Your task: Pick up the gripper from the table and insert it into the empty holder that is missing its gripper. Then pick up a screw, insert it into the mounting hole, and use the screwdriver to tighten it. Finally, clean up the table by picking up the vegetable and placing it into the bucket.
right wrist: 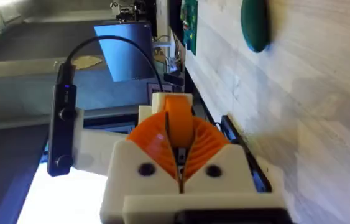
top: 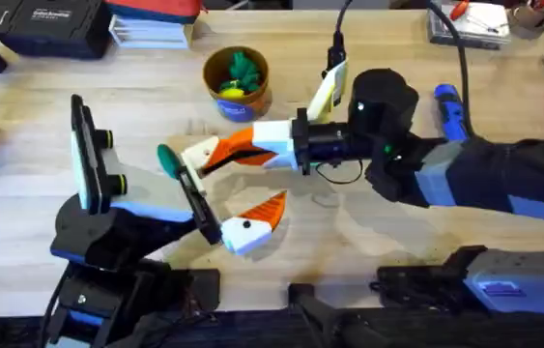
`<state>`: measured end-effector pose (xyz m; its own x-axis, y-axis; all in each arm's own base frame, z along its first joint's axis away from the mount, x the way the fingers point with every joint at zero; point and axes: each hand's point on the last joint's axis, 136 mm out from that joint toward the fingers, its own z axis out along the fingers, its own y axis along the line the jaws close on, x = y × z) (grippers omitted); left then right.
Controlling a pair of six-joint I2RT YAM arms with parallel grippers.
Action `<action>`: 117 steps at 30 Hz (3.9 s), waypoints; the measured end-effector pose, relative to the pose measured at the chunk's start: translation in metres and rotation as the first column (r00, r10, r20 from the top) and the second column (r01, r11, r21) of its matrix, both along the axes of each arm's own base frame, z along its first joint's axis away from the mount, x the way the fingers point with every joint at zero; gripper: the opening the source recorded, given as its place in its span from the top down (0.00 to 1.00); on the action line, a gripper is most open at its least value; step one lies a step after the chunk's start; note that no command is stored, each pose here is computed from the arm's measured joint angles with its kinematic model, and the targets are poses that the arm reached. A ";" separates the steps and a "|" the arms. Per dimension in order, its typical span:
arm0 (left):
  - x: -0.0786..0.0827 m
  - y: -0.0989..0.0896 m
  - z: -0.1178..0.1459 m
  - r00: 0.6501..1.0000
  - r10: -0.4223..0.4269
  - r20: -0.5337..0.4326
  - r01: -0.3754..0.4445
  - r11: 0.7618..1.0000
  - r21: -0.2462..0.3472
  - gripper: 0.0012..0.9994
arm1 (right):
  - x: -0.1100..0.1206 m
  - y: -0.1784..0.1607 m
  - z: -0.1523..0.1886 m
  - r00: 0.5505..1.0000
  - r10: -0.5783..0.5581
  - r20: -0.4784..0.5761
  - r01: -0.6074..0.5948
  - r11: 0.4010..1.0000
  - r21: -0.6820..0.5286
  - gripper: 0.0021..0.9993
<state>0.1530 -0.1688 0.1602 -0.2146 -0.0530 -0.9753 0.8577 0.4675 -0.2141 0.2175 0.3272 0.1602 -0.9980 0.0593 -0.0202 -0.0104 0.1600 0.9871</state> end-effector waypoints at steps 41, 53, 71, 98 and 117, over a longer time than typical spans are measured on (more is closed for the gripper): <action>-0.016 -0.009 0.001 0.994 -0.100 0.033 0.100 0.995 0.015 0.01 | -0.007 0.003 -0.002 0.998 0.069 0.013 -0.069 0.997 0.017 0.39; -0.020 -0.011 0.001 0.992 -0.125 0.032 0.125 0.992 0.014 0.01 | 0.008 -0.010 -0.001 0.999 0.032 0.042 -0.033 0.999 0.020 0.01; -0.020 -0.011 0.001 0.991 -0.128 0.032 0.127 0.992 0.013 0.01 | 0.109 -0.096 0.023 0.962 -0.125 0.243 0.170 0.970 -0.176 0.01; -0.020 -0.011 0.001 0.991 -0.128 0.032 0.127 0.992 0.014 0.01 | 0.022 -0.131 -0.043 0.876 0.385 0.290 0.145 0.363 -0.920 0.01; -0.020 -0.011 0.001 0.991 -0.128 0.032 0.128 0.992 0.013 0.01 | 0.033 -0.133 -0.094 0.902 0.392 0.180 0.097 0.224 -0.970 0.45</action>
<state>0.1325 -0.1796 0.1612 -0.1870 -0.0160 -0.9822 0.9169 0.3560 -0.1804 0.2509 0.1939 0.0662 -0.8859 -0.3964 -0.2409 -0.4096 0.9123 0.0050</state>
